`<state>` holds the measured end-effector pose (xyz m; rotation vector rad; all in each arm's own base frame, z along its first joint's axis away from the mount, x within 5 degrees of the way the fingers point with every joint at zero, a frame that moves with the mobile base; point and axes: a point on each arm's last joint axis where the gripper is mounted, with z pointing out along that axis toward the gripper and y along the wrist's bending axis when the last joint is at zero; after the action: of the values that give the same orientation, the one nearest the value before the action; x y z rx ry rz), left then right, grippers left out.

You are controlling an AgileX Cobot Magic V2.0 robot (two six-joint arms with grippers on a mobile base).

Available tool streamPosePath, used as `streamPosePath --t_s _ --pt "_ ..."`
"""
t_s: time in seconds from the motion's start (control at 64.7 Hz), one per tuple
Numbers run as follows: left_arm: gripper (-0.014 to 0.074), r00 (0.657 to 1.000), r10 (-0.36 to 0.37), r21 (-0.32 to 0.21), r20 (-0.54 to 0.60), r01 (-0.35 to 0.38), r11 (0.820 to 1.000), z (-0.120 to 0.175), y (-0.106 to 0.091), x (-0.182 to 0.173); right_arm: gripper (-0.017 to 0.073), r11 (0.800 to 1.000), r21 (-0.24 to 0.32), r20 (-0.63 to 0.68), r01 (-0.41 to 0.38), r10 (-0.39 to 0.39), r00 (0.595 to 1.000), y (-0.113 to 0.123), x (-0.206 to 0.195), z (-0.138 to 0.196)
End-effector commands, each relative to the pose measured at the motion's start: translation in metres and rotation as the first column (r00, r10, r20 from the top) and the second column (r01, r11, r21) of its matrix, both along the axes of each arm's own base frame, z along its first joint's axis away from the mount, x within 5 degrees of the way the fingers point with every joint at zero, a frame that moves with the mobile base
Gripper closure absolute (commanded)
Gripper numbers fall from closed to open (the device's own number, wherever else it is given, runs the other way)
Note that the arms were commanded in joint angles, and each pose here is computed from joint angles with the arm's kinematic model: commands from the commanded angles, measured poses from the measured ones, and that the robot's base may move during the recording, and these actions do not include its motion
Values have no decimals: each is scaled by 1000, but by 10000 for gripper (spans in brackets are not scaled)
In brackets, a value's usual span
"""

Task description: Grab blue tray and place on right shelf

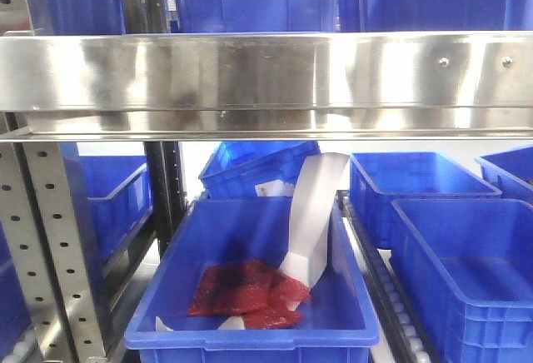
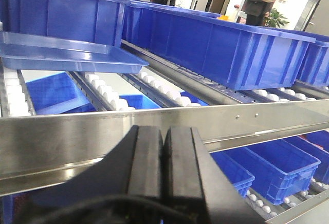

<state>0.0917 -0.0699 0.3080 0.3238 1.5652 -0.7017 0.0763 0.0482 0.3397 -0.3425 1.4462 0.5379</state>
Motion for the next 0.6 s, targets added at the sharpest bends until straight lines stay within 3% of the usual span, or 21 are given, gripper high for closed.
streamPosePath --t_s 0.0,0.062,0.155,0.278,0.371,0.418,0.526,0.588 --pt "642 997 -4 -62 83 9 998 16 0 -1 505 999 36 105 -15 11 994 0 -3 17" --pt "642 997 -4 -61 82 9 998 16 0 -1 505 999 52 96 -17 12 995 0 -3 17" --pt "642 997 -4 -61 82 9 998 16 0 -1 505 980 195 22 26 -31 999 -7 -2 12" --pt "642 997 -4 -60 80 9 998 16 -1 -1 505 965 223 41 136 -149 988 -17 0 -15" --pt "642 997 -4 -59 79 9 998 16 -1 0 505 949 188 22 254 -263 965 -27 -1 -40" --pt "642 997 -4 -59 79 9 998 16 -1 0 505 936 138 30 324 -331 943 -32 -2 -52" --pt "642 997 -4 -59 79 9 998 16 -1 0 505 886 2 55 464 -463 885 -42 -6 -77" --pt "642 997 -4 -59 79 9 998 16 -1 0 505 863 -29 74 505 -502 862 -45 -11 -87"
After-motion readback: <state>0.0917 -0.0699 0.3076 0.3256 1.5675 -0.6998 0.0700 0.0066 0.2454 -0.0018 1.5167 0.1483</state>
